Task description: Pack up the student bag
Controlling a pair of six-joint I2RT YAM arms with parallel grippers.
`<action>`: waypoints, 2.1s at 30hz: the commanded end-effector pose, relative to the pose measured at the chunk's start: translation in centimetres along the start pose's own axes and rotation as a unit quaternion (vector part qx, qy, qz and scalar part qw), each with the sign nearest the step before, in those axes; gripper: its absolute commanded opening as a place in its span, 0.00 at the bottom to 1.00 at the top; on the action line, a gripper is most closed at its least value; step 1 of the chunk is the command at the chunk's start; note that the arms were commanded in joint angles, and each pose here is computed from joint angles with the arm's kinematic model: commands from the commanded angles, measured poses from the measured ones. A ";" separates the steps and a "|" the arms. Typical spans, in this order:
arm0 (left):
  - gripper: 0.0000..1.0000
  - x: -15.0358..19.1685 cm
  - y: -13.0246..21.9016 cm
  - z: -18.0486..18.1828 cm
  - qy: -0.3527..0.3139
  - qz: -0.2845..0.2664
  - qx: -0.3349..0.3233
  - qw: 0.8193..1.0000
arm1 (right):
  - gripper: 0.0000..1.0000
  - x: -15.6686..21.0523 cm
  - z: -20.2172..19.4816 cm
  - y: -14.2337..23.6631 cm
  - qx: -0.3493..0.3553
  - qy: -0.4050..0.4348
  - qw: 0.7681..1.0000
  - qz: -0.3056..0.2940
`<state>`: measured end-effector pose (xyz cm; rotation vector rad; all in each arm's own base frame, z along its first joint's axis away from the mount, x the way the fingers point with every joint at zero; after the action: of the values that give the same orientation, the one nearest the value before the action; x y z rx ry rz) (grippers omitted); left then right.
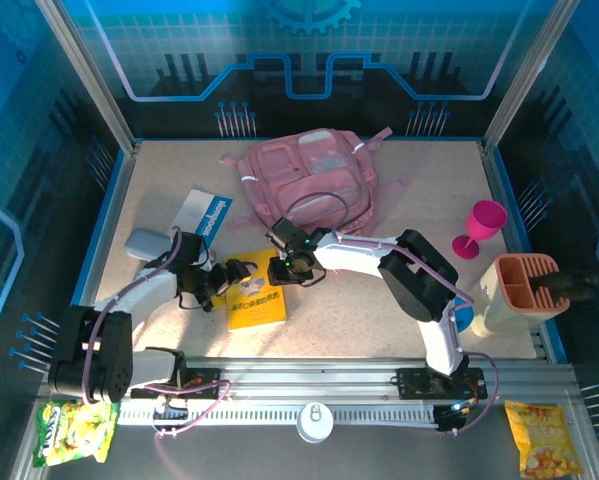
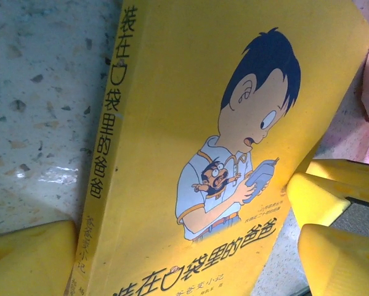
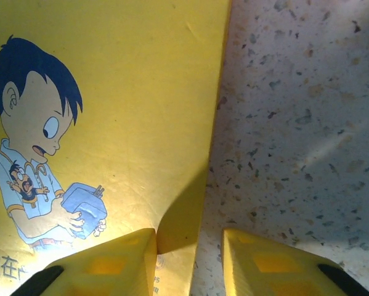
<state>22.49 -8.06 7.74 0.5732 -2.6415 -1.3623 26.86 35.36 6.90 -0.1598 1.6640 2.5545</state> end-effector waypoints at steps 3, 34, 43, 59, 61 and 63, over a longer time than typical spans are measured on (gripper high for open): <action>0.92 0.8 -0.2 -0.7 0.003 0.020 0.044 0.999 | 0.32 1.3 -1.6 -1.6 0.045 -0.008 0.998 0.031; 0.14 -0.2 1.9 -3.1 0.015 -0.008 0.073 0.997 | 0.34 -0.5 -2.2 2.1 -0.007 -0.038 0.999 -0.029; 0.00 -2.1 6.9 -6.1 -0.028 -0.111 0.083 0.990 | 0.77 -3.3 -2.4 10.9 -0.158 -0.089 0.971 -0.154; 0.00 -8.3 10.3 -16.1 -0.002 -0.265 0.297 0.917 | 0.92 -5.4 -4.8 17.5 -0.402 -0.292 0.851 -0.171; 0.00 -8.6 10.0 -17.0 0.001 -0.279 0.308 0.910 | 0.92 -5.9 -4.0 17.8 -0.420 -0.301 0.843 -0.153; 0.00 -8.8 9.7 -17.7 0.009 -0.300 0.312 0.901 | 0.92 -6.2 -3.0 18.2 -0.435 -0.306 0.836 -0.137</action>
<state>30.73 -12.56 21.25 1.2831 -2.9248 -0.7488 29.77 24.09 19.71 0.2804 0.3938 2.4664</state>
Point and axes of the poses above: each hand's point on the last joint's axis, 136 mm out from that joint toward the fingers, its own y axis back along the fingers, its own z axis along the line the jaws close on, x = y × z, the point moved 5 cm from there along y, back along the fingers, and after that the axes turned 12 degrees about -y, right-handed, at the moved point
